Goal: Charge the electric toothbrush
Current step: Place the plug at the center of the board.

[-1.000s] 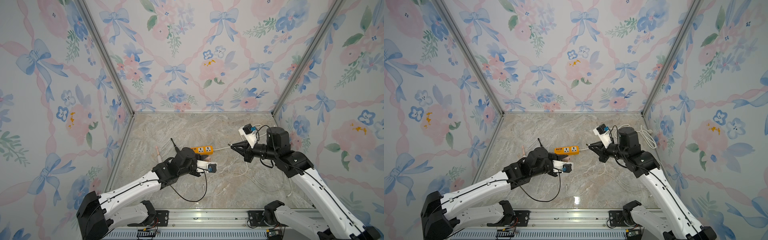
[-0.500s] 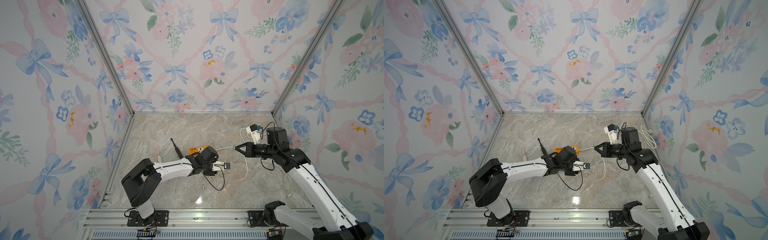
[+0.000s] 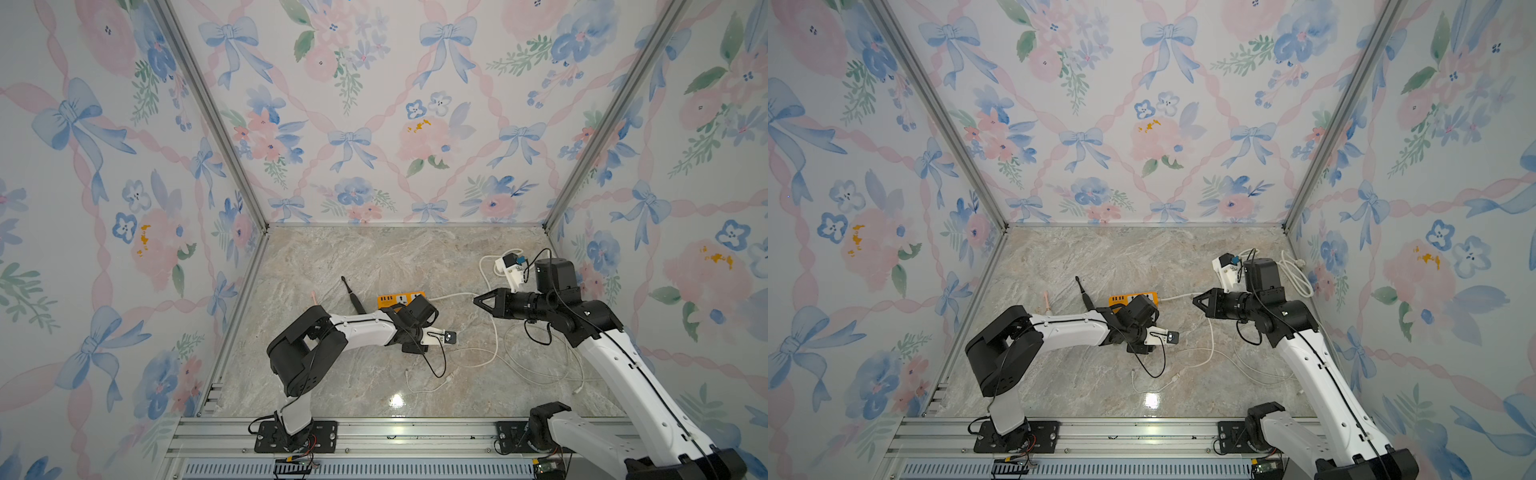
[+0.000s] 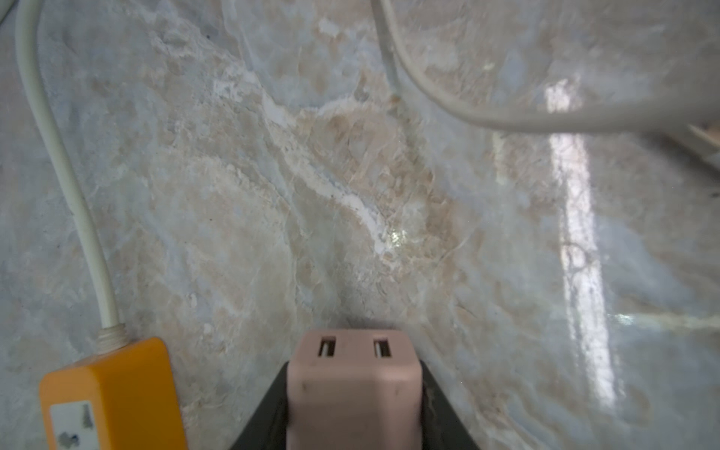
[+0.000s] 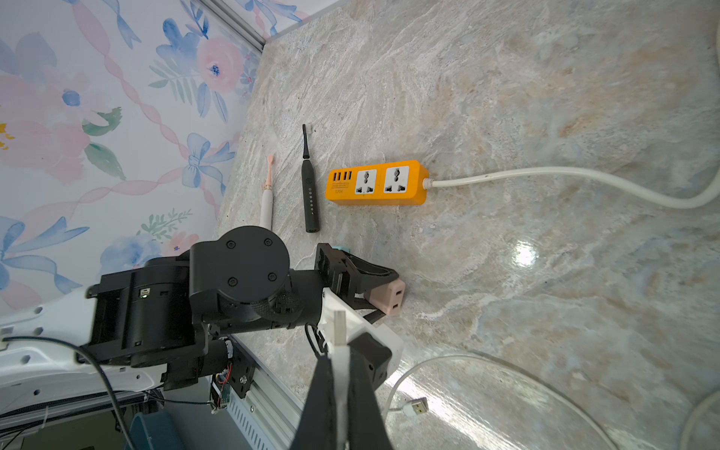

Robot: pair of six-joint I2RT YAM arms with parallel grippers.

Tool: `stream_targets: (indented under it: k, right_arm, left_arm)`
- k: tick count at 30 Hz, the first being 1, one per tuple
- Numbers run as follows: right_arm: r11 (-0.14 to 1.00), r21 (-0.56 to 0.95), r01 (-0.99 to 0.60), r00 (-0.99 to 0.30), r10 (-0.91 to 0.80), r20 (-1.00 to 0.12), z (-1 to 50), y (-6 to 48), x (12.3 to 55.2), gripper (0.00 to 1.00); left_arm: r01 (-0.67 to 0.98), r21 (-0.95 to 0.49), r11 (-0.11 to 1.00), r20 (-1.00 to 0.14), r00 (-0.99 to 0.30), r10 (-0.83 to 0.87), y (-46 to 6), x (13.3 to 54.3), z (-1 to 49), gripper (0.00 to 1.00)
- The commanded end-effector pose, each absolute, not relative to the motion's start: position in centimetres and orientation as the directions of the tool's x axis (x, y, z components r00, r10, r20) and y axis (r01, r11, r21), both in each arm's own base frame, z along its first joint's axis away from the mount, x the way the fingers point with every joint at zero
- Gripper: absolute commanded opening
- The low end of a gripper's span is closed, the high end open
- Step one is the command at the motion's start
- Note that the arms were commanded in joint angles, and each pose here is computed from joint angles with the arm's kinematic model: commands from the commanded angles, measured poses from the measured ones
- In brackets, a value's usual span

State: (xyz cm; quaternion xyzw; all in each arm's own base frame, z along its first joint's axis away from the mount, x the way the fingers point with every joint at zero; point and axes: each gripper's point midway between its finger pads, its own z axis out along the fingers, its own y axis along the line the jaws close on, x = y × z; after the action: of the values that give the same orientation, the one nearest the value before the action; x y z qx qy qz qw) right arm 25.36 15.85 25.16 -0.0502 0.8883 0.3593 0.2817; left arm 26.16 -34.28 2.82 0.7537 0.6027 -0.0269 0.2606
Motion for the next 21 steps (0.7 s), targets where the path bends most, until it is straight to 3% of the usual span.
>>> stream_targets:
  k: [1,6,9,14,17,21]
  right_arm:
    - [0.742,0.603,-0.292,-0.839,0.104,-0.534,25.1,15.5,24.9,0.00]
    - [0.749,0.594,-0.295,-0.837,0.097,-0.538,25.1,15.4,25.0,0.00]
    - [0.751,0.595,-0.287,-0.841,0.099,-0.532,24.5,15.4,25.2,0.00]
    - [0.752,0.604,-0.263,-0.837,0.133,-0.531,23.9,14.9,25.6,0.00]
    - [0.750,0.608,-0.260,-0.833,0.144,-0.534,24.0,14.8,25.6,0.00]
    - [0.745,0.614,-0.261,-0.834,0.147,-0.532,24.2,14.9,25.6,0.00]
  left_arm:
    - [0.913,0.346,-0.217,-0.170,0.288,0.942,-30.3,27.1,0.4,0.50]
    - [0.907,0.401,-0.131,-0.263,0.251,0.931,-30.7,28.7,4.5,0.67]
    - [0.924,0.383,-0.001,-0.418,0.174,0.892,-32.5,28.5,8.3,0.71]
    - [0.861,0.145,0.488,-0.757,-0.221,0.615,-35.5,27.7,15.3,0.84]
    - [0.663,-0.040,0.748,-0.782,-0.487,0.390,-35.2,27.9,15.5,0.82]
    - [0.402,-0.323,0.857,-0.660,-0.744,0.100,-34.7,26.9,12.3,0.83]
